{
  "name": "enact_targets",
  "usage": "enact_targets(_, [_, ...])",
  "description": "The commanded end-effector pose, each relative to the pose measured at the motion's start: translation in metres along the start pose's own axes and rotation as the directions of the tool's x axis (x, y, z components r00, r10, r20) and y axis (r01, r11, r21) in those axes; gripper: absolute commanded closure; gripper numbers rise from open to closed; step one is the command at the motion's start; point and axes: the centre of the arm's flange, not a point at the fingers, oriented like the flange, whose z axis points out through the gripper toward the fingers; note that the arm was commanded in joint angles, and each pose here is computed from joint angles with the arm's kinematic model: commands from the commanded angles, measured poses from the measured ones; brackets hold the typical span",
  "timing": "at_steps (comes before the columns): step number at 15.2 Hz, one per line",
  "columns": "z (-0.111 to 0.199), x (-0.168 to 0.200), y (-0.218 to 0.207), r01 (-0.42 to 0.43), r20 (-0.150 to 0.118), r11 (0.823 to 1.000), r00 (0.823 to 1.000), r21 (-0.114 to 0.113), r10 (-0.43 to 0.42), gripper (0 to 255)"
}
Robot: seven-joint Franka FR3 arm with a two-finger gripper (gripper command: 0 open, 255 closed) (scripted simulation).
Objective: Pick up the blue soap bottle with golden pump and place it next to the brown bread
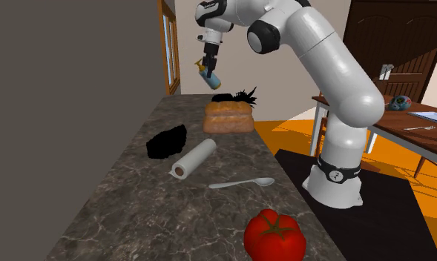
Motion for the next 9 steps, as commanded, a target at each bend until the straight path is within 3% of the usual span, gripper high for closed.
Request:
enact_targets(1, [0.010, -0.002, 0.000, 0.000, 0.000, 1.000, 1.000, -0.001, 0.000, 255])
enact_targets(9, [0.051, -0.011, -0.001, 0.000, 0.000, 1.000, 1.000, -0.001, 0.000, 255])
